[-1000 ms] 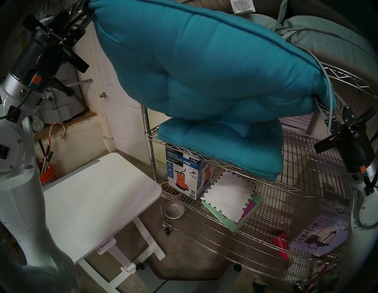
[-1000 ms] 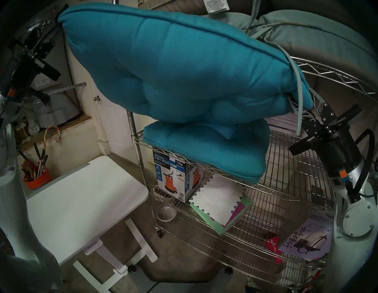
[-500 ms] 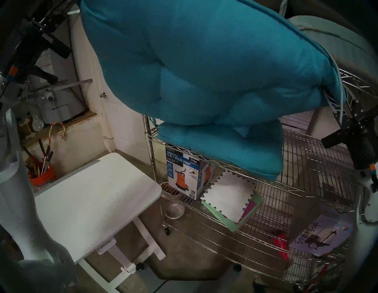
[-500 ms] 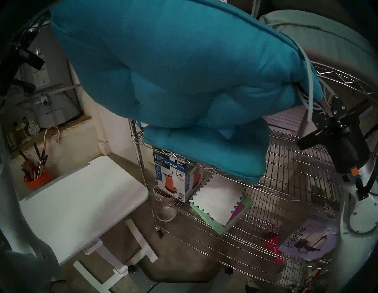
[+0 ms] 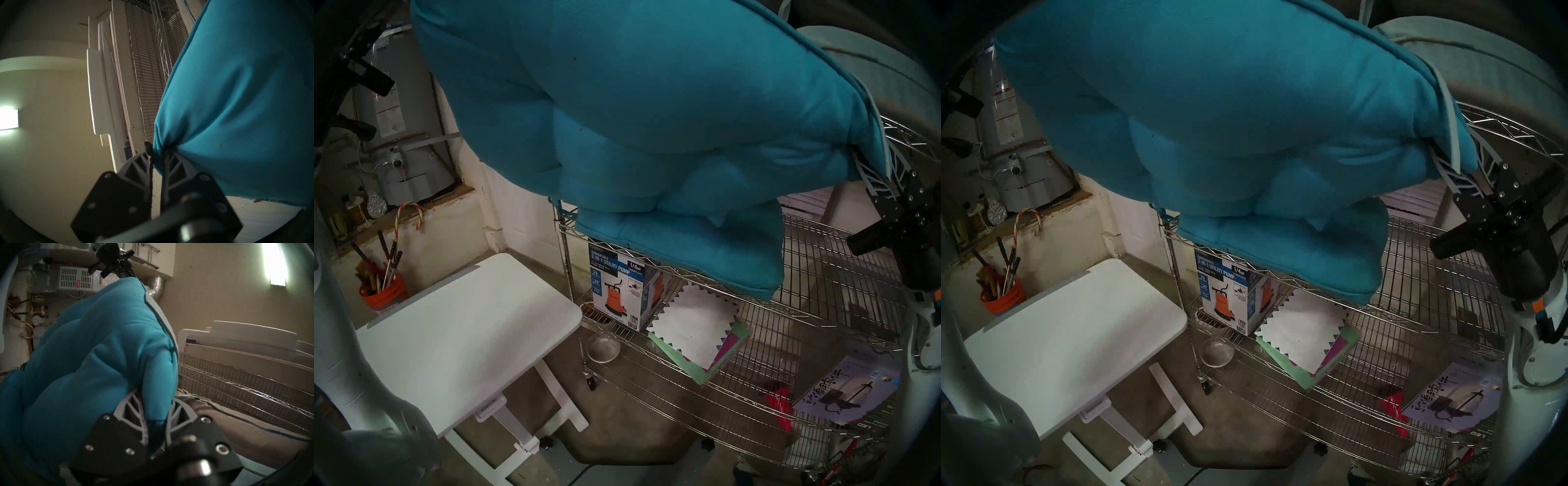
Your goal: Take cushion off the shelf
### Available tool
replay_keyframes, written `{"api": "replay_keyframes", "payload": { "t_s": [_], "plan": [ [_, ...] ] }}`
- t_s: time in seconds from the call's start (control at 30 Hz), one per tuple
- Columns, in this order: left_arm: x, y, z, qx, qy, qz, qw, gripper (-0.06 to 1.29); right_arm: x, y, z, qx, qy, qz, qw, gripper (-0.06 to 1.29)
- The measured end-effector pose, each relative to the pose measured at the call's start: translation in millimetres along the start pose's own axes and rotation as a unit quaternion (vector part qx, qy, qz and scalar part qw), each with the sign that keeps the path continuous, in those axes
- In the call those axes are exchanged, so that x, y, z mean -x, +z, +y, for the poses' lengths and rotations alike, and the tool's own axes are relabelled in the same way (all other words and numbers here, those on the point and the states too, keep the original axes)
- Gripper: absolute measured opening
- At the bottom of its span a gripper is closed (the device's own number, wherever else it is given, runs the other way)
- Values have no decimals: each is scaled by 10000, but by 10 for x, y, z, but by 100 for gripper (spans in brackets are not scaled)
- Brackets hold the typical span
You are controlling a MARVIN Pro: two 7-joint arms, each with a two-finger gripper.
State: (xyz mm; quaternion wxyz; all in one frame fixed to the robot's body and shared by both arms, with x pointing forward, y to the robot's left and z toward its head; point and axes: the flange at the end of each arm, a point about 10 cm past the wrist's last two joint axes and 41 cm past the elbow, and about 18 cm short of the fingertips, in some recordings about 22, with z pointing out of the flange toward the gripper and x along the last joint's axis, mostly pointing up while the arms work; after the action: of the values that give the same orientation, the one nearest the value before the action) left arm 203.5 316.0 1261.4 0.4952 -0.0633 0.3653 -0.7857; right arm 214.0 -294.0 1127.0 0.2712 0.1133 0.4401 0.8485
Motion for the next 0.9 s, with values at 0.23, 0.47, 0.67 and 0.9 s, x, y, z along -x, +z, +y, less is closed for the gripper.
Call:
{"api": "replay_keyframes", "payload": {
  "t_s": [0.23,0.47,0.67,0.9],
  "plan": [
    [61,-140,-137,-66,177,-145,9997,9,-87,59,-162,-70,323,418,9986,12],
    [114,-314,-273,-106,373,-324,9987,9,-179,119,-343,-160,663,773,9947,12],
    [145,-487,-394,-126,548,-484,9972,9,-264,177,-499,-234,956,1044,9897,12],
    [158,-685,-526,-142,723,-660,9951,9,-356,257,-652,-292,1245,1311,9831,12]
  ]
}}
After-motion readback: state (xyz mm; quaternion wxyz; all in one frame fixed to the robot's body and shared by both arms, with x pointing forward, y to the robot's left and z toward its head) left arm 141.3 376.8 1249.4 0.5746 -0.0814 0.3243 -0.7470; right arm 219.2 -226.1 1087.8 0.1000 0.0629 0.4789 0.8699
